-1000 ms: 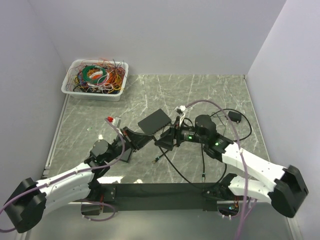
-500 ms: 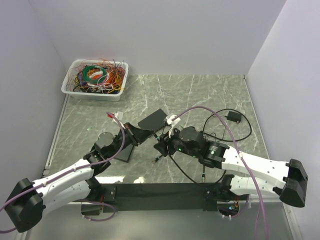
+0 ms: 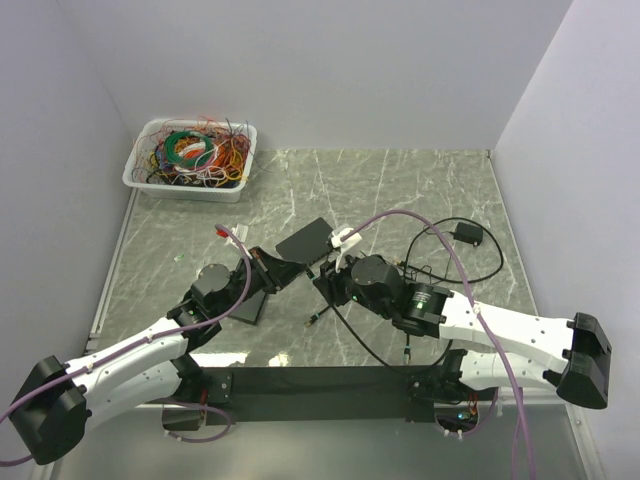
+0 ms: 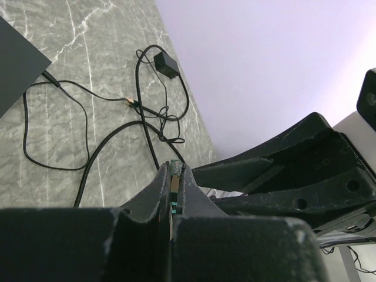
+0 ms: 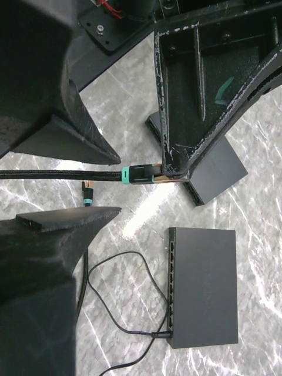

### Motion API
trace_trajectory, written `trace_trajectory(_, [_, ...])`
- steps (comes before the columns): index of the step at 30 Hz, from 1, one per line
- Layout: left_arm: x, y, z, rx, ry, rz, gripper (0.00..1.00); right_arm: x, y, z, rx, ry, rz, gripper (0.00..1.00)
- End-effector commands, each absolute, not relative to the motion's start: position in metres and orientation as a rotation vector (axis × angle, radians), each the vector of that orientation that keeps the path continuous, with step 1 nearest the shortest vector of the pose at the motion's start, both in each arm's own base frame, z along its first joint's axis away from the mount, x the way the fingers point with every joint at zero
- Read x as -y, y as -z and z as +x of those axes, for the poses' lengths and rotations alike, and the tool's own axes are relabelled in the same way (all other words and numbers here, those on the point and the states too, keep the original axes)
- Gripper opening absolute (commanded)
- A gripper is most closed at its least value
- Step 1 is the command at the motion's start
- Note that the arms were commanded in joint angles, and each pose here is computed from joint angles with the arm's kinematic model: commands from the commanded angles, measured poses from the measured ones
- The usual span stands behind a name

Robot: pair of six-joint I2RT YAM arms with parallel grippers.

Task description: Insert the plug into the switch port

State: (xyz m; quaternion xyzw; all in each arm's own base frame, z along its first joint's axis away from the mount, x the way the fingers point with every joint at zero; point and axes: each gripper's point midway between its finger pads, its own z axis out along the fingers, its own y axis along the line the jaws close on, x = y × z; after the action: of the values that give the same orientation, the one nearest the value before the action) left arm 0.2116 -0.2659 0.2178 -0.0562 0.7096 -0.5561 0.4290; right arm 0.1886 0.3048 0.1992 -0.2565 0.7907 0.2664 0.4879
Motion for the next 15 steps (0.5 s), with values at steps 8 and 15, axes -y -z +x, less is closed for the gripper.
trace_trajectory(8, [0.268, -0.237, 0.213, -1.718, 1.420, -0.141, 0.01, -0.324, -0.224, 0.194, -1.868, -0.700, -0.583, 0.37])
trace_trajectory(15, [0.266, -0.236, 0.212, -1.720, 1.412, -0.144, 0.01, -0.328, -0.228, 0.198, -1.865, -0.684, -0.578, 0.32])
